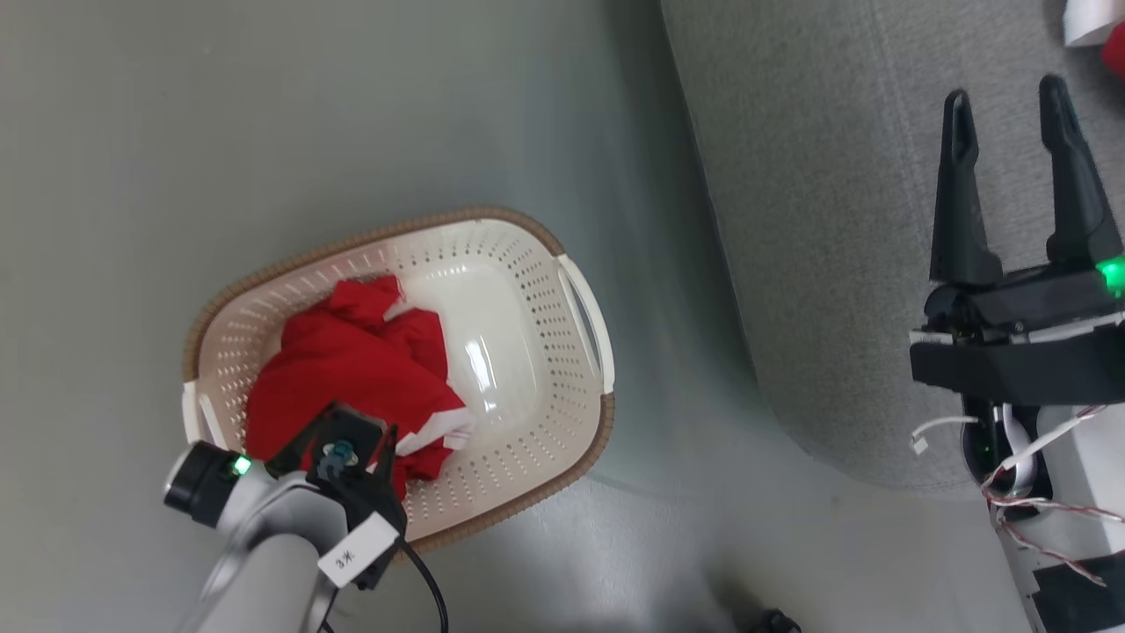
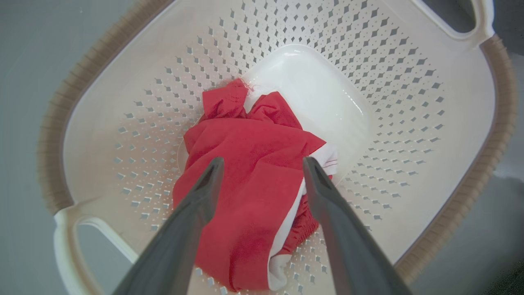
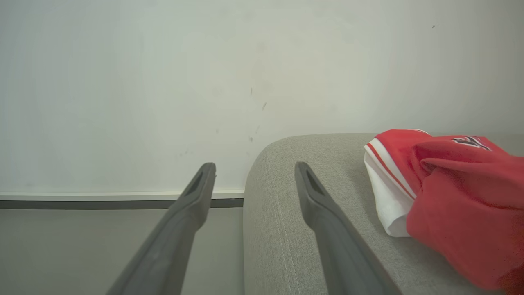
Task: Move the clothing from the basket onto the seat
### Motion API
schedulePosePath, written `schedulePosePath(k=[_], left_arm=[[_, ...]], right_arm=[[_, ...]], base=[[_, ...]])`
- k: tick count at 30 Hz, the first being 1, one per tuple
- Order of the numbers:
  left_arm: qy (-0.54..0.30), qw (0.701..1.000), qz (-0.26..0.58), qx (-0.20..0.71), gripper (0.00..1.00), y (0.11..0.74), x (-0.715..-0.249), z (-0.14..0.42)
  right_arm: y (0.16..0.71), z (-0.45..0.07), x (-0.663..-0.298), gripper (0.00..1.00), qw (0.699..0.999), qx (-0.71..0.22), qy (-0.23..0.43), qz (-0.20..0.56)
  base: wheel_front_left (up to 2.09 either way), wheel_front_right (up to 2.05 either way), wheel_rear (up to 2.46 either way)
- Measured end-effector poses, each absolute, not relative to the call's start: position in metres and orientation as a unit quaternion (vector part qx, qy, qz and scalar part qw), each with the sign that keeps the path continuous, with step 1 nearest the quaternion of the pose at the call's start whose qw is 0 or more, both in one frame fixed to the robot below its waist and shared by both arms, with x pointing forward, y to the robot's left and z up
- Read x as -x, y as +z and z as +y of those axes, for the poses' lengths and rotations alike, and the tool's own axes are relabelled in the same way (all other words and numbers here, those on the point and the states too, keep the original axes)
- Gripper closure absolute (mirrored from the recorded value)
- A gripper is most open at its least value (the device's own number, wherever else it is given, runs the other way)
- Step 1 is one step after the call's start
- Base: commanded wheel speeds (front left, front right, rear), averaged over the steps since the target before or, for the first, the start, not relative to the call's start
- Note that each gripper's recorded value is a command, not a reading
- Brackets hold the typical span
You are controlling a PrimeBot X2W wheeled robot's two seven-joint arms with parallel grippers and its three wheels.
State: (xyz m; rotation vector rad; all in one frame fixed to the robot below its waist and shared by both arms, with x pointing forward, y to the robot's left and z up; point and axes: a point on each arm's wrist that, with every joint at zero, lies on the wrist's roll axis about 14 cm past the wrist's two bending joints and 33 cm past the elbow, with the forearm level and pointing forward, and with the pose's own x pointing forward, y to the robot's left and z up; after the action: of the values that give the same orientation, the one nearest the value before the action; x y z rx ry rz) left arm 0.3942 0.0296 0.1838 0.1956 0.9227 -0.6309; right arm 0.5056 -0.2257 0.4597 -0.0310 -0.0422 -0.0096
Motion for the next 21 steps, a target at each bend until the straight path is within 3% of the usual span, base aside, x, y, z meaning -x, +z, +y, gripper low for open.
schedulePosePath(k=[9,21], left_arm=[[-0.308,0.830,0.455,-0.100,0.00,0.149,-0.406,0.028],[-0.350,0.789,0.490,-0.121,0.00,0.110,-0.383,0.017]], right_arm=[[0.435,-0.223,-0.529,0.00,1.000,0.015,0.002,-0.012],[0.394,-0.221,-0.537,0.00,0.999,0.016,0.010,0.029]], base=[[0.00,0.00,0.00],[0.00,0.00,0.00]])
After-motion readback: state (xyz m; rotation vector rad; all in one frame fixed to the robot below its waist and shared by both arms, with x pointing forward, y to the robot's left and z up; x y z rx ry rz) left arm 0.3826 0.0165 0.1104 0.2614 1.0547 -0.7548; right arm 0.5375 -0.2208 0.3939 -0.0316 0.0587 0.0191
